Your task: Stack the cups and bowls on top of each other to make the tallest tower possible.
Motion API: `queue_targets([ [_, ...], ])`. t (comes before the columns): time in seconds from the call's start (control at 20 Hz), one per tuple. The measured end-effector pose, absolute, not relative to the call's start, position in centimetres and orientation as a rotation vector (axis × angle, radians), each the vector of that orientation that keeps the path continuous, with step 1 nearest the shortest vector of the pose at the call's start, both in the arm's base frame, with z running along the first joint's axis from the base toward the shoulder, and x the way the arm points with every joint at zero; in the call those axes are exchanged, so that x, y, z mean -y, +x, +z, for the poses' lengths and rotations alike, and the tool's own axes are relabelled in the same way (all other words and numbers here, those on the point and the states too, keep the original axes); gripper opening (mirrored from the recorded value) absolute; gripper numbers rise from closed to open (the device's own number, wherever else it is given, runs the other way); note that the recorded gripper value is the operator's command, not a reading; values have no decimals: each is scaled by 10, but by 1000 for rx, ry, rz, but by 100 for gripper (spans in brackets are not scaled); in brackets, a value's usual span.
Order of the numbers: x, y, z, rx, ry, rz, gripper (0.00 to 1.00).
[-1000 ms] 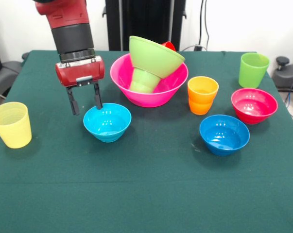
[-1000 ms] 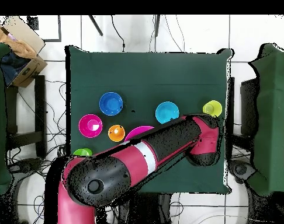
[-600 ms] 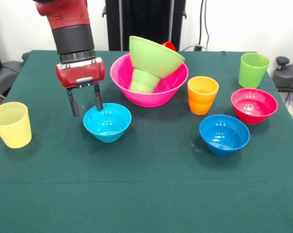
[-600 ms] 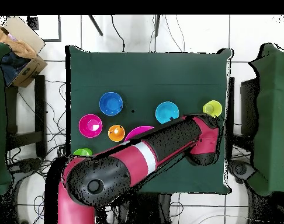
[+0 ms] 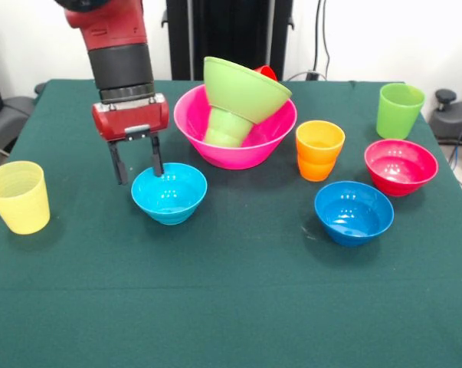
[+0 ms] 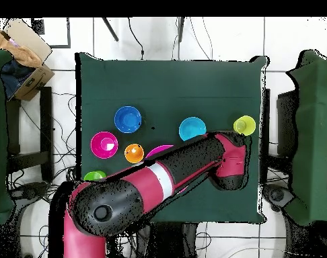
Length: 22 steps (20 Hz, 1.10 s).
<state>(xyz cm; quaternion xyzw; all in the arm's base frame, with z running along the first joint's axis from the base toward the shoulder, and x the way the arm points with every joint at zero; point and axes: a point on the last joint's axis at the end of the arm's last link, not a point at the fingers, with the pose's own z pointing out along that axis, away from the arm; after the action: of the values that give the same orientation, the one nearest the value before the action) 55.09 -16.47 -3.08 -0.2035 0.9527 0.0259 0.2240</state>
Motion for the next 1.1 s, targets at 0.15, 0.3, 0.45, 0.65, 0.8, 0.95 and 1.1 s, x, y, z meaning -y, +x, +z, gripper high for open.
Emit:
queue_targets([
  [0.15,161,543,-38,-2673,-627,40,100],
  [0.3,157,535,-49,-2709,-668,0,100],
  [0.45,160,531,-55,-2725,-667,-25,100],
  [0.65,167,523,-62,-2754,-672,-68,100],
  [0.8,169,522,-62,-2755,-668,-71,100],
  [0.95,183,518,-62,-2761,-626,-78,100],
  [1.1,195,513,-62,-2769,-593,-84,100],
])
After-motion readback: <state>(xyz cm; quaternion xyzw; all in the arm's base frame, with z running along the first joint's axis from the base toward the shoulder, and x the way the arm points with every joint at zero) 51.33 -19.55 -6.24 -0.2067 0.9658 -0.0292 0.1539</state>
